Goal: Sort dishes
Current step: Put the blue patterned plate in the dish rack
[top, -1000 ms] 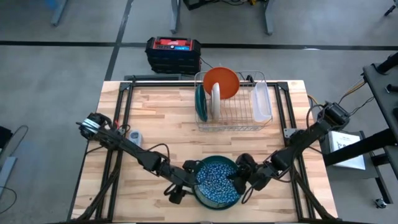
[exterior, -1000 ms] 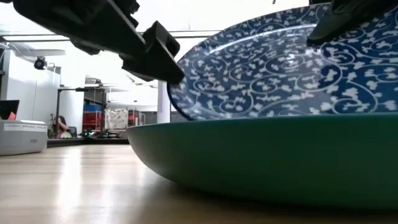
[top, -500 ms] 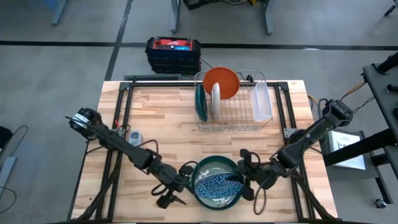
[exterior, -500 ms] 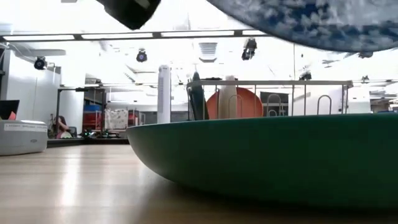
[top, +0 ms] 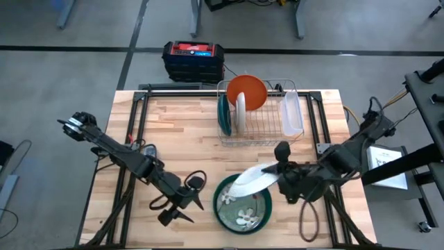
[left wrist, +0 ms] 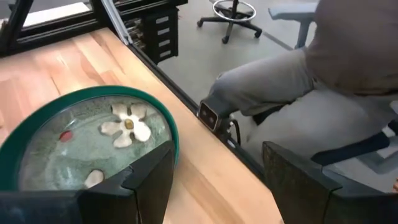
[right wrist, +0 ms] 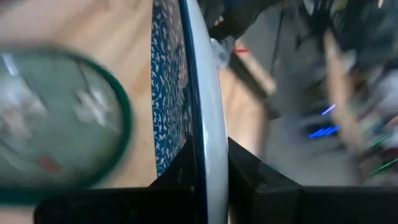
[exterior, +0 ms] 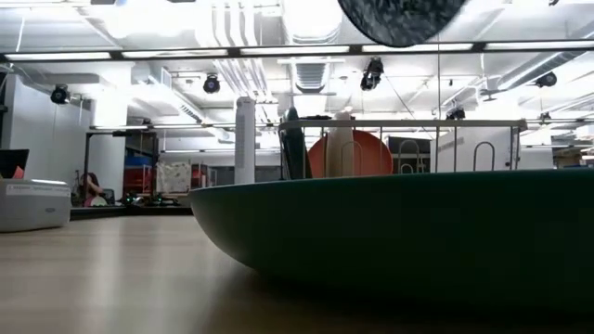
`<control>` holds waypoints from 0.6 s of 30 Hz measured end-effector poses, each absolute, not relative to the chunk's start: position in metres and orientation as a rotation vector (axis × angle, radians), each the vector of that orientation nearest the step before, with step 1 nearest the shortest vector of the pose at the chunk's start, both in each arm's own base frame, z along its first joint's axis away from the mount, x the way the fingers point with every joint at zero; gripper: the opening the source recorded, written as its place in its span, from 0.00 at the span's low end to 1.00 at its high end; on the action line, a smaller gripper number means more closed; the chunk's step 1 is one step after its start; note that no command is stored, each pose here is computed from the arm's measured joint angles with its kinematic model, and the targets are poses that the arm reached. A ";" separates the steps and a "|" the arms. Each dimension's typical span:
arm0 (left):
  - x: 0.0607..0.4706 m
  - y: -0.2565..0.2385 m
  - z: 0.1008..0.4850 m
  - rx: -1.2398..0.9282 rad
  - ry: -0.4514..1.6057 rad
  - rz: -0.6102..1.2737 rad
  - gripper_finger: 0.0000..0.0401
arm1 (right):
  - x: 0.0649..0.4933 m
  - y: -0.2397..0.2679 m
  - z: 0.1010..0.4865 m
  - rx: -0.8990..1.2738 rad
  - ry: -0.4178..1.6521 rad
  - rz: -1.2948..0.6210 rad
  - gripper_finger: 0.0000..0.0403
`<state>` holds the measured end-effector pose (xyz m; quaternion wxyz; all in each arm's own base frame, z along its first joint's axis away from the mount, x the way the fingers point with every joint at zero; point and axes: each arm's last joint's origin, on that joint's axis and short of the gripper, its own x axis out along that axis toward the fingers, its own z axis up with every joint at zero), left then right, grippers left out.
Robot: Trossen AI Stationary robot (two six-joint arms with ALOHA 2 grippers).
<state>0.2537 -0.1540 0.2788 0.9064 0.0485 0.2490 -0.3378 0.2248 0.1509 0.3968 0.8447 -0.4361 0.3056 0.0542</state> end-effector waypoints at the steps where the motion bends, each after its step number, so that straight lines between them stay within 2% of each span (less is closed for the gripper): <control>1: 0.251 -0.153 0.281 0.110 0.513 -0.700 0.57 | 0.224 0.148 0.400 -1.015 0.652 0.130 0.05; 3: 0.248 -0.151 0.283 0.130 0.516 -0.705 0.57 | 0.223 0.143 0.405 -1.169 0.667 0.153 0.05; 6: 0.243 -0.148 0.286 0.144 0.527 -0.708 0.57 | 0.222 0.131 0.413 -1.258 0.696 0.154 0.05; 12: 0.239 -0.146 0.284 0.144 0.569 -0.704 0.57 | 0.220 0.105 0.409 -1.614 0.863 0.188 0.05; 18: 0.240 -0.145 0.284 0.152 0.570 -0.685 0.57 | 0.229 0.082 0.407 -1.755 0.985 0.176 0.05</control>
